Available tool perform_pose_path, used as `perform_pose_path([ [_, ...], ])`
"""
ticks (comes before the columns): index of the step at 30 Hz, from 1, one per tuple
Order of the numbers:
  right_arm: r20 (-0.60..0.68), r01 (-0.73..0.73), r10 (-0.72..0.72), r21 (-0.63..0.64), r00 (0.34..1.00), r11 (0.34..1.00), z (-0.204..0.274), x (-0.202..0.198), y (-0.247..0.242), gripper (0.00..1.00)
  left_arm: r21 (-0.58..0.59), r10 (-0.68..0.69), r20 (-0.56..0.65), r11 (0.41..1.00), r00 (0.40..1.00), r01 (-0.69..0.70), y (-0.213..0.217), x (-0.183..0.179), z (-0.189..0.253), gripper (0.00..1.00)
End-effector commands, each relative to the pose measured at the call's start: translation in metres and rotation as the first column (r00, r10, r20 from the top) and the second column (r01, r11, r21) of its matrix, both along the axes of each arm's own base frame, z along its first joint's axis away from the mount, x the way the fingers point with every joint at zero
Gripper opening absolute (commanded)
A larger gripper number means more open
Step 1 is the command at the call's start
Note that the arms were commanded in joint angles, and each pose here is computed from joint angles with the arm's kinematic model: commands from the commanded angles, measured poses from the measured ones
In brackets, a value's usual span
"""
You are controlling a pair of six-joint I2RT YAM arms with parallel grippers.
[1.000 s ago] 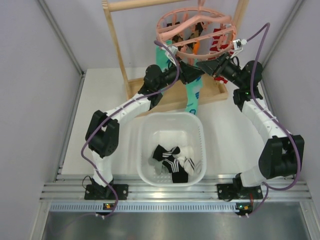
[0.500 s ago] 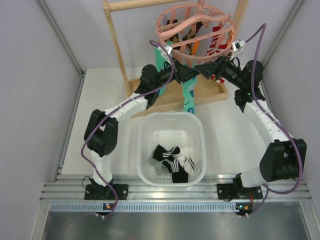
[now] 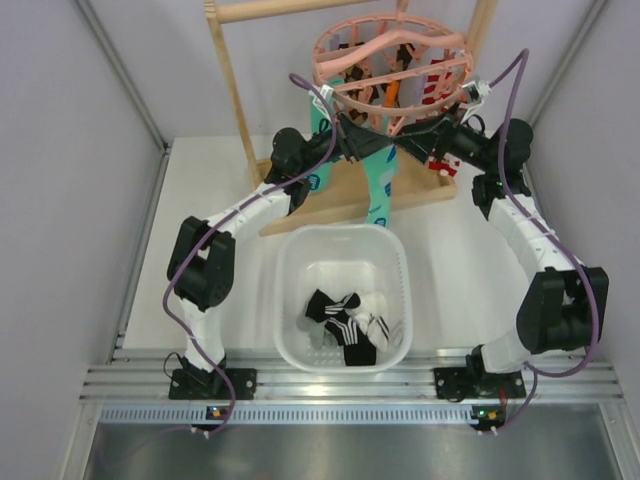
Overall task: Clip the socks to the hanger
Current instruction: Open the clamp at the hanger.
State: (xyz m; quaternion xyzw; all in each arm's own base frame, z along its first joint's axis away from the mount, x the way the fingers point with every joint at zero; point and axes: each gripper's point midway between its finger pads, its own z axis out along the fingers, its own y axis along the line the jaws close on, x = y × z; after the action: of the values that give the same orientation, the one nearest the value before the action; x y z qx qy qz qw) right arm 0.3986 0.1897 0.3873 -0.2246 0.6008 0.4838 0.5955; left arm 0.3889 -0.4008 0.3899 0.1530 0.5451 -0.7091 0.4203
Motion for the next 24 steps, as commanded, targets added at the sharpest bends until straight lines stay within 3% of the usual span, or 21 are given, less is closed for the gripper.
perform_pose_path([
  [1, 0.112, -0.021, 0.018, 0.021, 0.993, 1.0, 0.026, 0.0, -0.002, 0.61, -0.05, -0.093, 0.02, 0.994, 0.995, 0.094, -0.001, -0.017, 0.02, 0.0],
  [4, 0.068, -0.014, 0.008, 0.082, 0.998, 0.997, 0.03, 0.002, -0.001, 0.57, -0.037, -0.116, 0.002, 0.993, 0.993, 0.116, -0.003, -0.018, 0.013, 0.0],
  [7, 0.035, -0.002, -0.002, 0.13, 0.999, 0.992, 0.039, 0.001, -0.002, 0.61, -0.028, -0.122, -0.012, 0.992, 0.992, 0.122, -0.004, -0.018, 0.007, 0.0],
  [13, 0.016, 0.006, -0.009, 0.171, 1.0, 0.985, 0.052, -0.002, 0.001, 0.61, -0.011, -0.124, -0.016, 0.992, 0.992, 0.124, -0.005, -0.016, 0.002, 0.0],
  [24, 0.047, 0.013, -0.021, 0.175, 0.999, 0.984, 0.052, 0.011, 0.007, 0.39, 0.02, -0.157, -0.067, 0.987, 0.985, 0.159, -0.009, -0.018, -0.011, 0.0],
])
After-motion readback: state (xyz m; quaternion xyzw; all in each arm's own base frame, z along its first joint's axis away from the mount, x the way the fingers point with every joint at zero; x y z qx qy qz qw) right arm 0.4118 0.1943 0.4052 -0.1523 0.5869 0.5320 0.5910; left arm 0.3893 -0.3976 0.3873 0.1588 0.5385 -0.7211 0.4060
